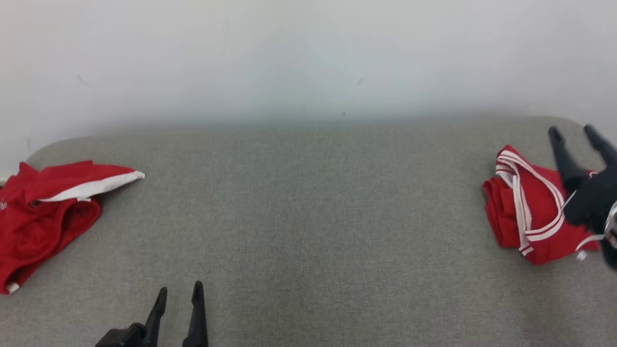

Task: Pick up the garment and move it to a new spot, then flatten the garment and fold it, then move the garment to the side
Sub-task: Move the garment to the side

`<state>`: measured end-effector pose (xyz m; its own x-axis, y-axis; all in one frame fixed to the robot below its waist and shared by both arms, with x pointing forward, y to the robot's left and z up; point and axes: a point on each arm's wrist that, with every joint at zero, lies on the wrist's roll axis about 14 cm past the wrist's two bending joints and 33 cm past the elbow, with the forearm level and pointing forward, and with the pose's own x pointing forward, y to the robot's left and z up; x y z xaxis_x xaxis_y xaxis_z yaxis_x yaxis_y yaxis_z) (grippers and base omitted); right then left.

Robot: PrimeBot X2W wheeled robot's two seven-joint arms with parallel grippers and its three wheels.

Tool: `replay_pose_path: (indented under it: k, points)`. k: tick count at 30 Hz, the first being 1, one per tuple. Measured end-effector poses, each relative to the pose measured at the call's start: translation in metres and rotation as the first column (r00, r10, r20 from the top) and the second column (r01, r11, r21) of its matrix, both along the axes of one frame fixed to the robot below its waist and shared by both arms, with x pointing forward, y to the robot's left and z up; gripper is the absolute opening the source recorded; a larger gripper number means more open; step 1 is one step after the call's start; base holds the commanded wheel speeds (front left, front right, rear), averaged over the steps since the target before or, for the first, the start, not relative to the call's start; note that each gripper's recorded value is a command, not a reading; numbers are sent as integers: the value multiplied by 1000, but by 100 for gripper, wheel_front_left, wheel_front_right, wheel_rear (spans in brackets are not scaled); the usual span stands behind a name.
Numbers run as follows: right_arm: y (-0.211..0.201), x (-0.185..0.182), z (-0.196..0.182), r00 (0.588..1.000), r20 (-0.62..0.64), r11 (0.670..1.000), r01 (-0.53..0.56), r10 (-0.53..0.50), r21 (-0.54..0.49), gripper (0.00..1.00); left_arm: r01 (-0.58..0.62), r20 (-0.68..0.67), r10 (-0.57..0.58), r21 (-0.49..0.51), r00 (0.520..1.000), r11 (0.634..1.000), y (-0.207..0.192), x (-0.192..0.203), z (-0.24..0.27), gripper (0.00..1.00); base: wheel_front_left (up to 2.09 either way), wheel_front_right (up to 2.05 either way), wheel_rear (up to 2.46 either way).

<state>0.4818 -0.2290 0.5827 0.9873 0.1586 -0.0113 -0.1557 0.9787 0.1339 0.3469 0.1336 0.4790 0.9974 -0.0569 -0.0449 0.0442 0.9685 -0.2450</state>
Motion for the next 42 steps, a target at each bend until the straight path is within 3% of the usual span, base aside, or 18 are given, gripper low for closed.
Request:
replay_pose_path:
  k: [12,19,23,31,42]
  points:
    - [28,-78,-27,999,-11,996,-36,37,87,100,-33,47,32,29,998,999,20,-19,11,100,0,0,0]
    - [6,-116,-57,996,-84,990,39,-28,138,100,18,75,-26,109,997,994,12,-17,20,100,0,0,0]
    - [12,-129,-70,994,-108,985,42,-24,165,100,-6,62,-2,127,998,992,22,-20,16,100,0,0,0]
    - [-21,-142,-81,988,-102,990,121,-113,76,100,17,15,-21,220,1000,975,27,-22,7,100,0,0,0]
    - [-11,-151,-86,993,-74,996,86,-87,-10,100,47,11,-53,297,999,954,24,-22,11,100,0,0,0]
